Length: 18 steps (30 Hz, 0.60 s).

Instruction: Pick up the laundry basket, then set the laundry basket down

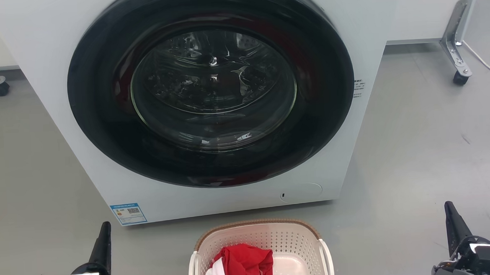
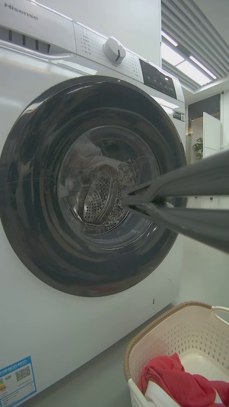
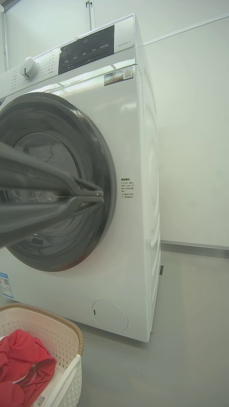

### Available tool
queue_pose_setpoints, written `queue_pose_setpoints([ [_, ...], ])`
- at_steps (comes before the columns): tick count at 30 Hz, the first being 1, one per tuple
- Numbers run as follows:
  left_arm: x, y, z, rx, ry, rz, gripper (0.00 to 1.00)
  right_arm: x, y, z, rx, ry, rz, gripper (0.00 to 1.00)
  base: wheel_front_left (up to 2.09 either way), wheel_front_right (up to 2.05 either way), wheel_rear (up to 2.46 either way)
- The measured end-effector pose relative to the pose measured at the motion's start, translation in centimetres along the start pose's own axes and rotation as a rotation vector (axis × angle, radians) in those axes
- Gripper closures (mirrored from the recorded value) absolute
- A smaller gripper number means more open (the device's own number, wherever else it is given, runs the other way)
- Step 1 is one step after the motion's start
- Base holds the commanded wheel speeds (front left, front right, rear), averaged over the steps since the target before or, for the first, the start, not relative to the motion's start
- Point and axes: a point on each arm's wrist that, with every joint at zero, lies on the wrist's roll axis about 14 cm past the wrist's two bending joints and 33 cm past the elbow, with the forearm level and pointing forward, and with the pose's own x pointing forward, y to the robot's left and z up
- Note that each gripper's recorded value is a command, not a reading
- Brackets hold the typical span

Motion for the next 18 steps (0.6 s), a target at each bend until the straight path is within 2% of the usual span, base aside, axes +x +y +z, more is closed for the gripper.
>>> queue_pose_setpoints([
  [18, 0.00, 0.02, 0.00, 0.000, 0.000, 0.001, 1.00, 0.00, 0.00, -0.01, 0.000, 0.000, 0.000, 1.00, 0.00, 0.00, 0.00],
])
